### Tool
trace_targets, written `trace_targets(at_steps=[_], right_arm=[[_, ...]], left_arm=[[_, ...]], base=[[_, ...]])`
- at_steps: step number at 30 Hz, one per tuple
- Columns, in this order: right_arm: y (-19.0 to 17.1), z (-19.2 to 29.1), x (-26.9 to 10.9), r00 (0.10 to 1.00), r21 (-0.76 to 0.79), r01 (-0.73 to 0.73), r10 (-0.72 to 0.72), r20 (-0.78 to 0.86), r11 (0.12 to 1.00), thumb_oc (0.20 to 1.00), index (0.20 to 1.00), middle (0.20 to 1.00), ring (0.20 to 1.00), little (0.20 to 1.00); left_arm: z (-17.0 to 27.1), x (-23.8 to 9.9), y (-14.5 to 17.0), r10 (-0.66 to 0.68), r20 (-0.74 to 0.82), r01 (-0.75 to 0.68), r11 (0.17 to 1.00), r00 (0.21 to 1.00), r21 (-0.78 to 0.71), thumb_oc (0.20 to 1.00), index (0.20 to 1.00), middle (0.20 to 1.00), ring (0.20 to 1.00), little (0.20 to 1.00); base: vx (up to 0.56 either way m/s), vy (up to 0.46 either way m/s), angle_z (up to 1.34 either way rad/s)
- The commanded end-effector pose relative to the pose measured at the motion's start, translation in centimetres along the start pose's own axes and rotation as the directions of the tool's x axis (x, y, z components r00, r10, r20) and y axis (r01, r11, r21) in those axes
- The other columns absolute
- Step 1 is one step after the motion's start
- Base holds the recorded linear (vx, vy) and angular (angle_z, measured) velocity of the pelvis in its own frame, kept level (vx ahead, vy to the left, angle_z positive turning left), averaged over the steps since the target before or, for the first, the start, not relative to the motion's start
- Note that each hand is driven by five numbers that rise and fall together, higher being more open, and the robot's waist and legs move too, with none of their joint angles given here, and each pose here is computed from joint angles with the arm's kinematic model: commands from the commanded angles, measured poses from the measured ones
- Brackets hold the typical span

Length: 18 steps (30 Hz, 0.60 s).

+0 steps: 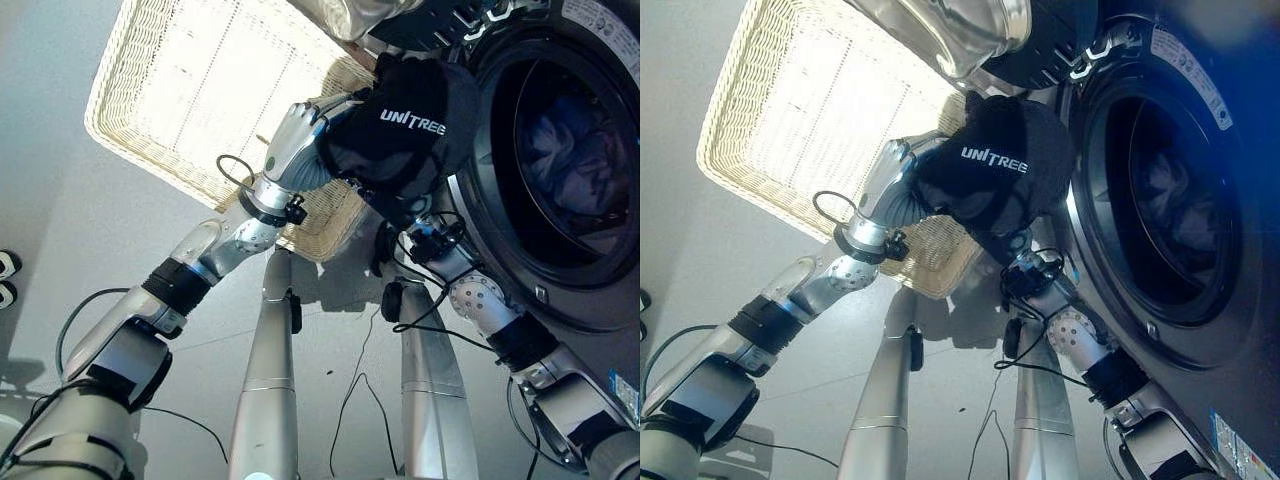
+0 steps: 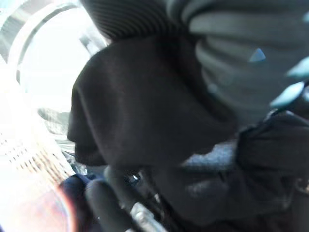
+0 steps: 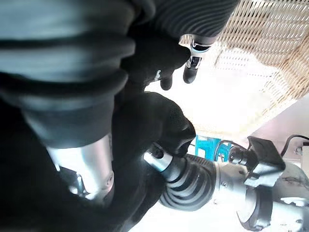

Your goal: Put the clothes into the washing machine.

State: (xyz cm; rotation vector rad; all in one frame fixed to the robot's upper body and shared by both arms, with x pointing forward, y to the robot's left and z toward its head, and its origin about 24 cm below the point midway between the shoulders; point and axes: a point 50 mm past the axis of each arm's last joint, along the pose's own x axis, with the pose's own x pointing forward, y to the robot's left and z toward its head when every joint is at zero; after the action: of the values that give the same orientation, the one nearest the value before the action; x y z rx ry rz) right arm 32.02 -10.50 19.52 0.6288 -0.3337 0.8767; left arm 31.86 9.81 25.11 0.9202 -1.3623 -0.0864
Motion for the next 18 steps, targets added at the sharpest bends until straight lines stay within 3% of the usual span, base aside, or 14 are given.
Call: trace_targets(at_steps=[1, 9, 18], right_arm=[[3.3, 2.1, 0.8, 0.971, 0.023, -0.218, 0.215, 0.104, 0.976, 1.000, 1.000, 1.000, 1.000, 1.000], [3.7, 2.1, 0.4, 0.933, 0.163, -0.358, 0.347, 0.096, 0.919, 1.000, 1.000, 1.000, 1.000, 1.000], [3.0, 2.1, 0.2, 0.946, 0.204, -0.318, 0.295, 0.135, 0.926, 1.000, 1.000, 1.000, 1.000, 1.000]], left_arm=[[1.5, 1.1, 0.5, 0.020, 0.123, -0.024, 0.999, 0.992, 0.026, 0.200, 0.200, 0.200, 0.200, 0.200], [0.6, 1.1, 1.5, 0.006, 0.126, -0.018, 0.996, 0.992, 0.090, 0.200, 0.200, 0.200, 0.200, 0.200], [0.8, 1.2, 1.5, -0.007, 0.156, -0.010, 0.995, 0.988, 0.104, 0.200, 0.200, 0.200, 0.200, 0.200]], base=[[0.00, 0.000, 0.00], [0.00, -0.007, 0.03], [0.00, -0.001, 0.00]])
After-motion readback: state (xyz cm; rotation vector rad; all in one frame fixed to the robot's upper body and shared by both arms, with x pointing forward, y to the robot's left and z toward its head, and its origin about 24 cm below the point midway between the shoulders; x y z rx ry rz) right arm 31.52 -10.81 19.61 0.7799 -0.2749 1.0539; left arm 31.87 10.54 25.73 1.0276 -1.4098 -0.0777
